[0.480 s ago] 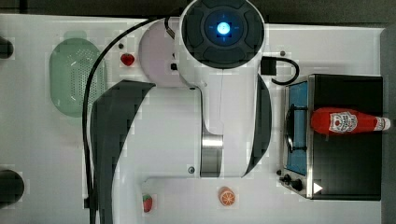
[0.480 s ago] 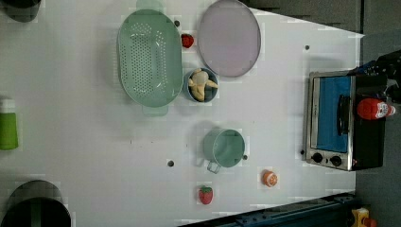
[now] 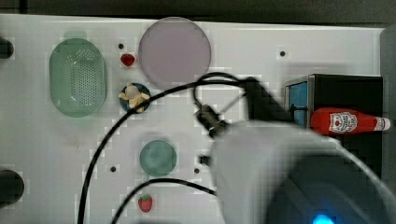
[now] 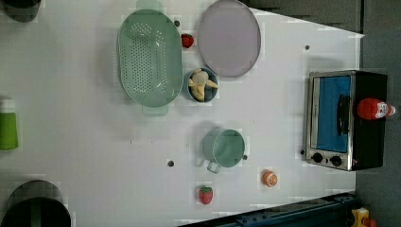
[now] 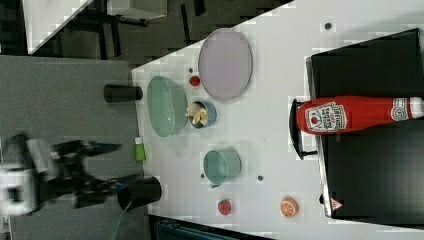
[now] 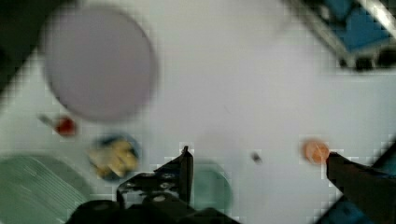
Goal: Pick Ketchup from oven and place it on table.
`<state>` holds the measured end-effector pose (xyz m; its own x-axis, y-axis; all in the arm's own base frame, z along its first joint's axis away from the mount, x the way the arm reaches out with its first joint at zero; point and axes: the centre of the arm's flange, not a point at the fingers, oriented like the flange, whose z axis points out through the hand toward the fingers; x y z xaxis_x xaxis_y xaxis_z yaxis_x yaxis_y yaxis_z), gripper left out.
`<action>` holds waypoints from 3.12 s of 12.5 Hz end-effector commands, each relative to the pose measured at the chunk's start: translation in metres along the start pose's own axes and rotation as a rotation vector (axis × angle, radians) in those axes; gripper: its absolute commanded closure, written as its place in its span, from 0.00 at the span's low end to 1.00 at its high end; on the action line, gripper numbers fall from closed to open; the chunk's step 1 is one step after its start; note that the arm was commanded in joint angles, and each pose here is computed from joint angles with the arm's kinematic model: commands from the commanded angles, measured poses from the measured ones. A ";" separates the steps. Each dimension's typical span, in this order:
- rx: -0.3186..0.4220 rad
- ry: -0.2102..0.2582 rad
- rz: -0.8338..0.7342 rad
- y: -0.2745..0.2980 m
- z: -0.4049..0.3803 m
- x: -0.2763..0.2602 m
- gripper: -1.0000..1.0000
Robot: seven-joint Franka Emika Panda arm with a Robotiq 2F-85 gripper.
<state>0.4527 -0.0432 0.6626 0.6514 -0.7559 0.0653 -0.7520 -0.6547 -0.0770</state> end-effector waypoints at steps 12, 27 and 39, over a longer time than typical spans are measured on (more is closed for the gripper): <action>-0.035 0.075 0.544 0.168 0.130 0.221 0.00; -0.116 -0.042 0.758 0.204 0.292 0.285 0.00; -0.018 0.041 0.628 0.165 0.221 0.283 0.37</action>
<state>0.5177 -0.3778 0.3718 0.0257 -0.9996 0.0077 -0.9987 -0.0253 0.0450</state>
